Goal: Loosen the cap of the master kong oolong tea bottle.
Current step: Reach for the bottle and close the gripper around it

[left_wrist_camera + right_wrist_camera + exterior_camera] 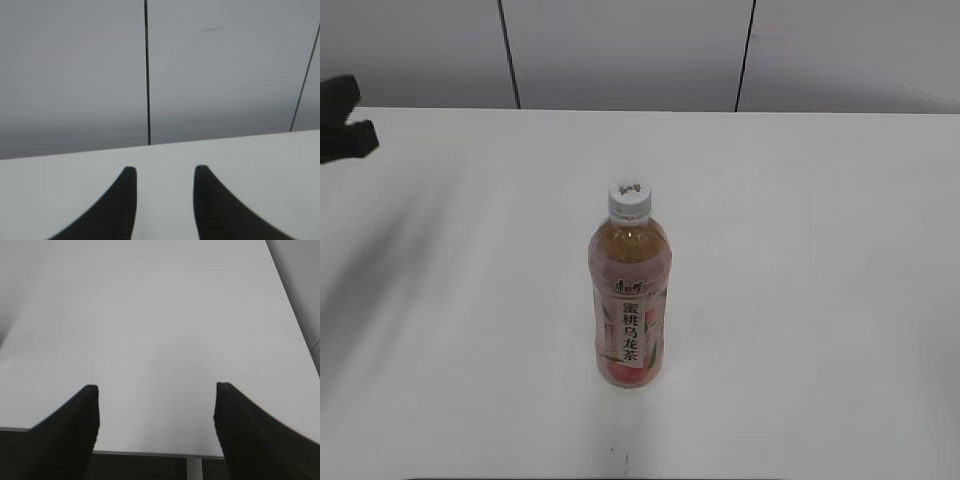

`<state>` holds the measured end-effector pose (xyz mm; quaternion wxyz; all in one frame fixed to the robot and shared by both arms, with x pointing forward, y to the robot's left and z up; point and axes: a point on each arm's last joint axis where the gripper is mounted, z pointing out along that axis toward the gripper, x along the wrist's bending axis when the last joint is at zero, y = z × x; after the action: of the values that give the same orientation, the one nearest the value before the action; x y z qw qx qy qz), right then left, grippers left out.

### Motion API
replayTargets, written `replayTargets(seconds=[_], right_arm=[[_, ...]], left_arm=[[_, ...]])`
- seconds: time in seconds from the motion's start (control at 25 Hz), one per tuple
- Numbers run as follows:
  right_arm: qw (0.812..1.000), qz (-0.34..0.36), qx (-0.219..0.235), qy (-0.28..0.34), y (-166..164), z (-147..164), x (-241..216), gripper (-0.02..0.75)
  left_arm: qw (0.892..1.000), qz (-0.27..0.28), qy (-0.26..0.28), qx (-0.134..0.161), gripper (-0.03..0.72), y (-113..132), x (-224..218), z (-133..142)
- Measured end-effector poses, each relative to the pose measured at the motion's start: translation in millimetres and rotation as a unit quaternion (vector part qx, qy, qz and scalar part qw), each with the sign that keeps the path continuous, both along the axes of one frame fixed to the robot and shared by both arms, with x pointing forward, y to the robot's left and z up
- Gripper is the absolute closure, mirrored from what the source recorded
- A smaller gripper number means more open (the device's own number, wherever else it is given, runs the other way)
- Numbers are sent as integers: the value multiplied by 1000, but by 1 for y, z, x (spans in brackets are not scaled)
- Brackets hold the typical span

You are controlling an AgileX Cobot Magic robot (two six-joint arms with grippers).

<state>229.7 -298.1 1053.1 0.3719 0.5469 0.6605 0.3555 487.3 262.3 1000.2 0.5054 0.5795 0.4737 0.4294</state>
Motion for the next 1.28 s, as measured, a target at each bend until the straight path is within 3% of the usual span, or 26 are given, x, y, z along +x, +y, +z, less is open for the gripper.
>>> replayTargets(seconds=[0.2,0.36,0.48,0.6,0.88,1.08,1.28], right_arm=[[1000,0,0,0,0,0,0,195],[1000,0,0,0,0,0,0,195],[1000,0,0,0,0,0,0,195],[1000,0,0,0,0,0,0,195],[1000,0,0,0,0,0,0,195],[1000,0,0,0,0,0,0,195],[1000,0,0,0,0,0,0,195]], left_arm=[[999,-51,15,0,407,-10,8,-41],[988,-148,-36,11,274,-28,9,-48],[984,-174,-31,-19,176,-33,8,-51],[980,-191,-20,-44,126,-36,6,-52],[954,-295,12,-50,107,-51,-7,-56],[946,-318,21,-58,104,-54,-17,-59],[943,-320,63,-67,105,-51,-38,-74]])
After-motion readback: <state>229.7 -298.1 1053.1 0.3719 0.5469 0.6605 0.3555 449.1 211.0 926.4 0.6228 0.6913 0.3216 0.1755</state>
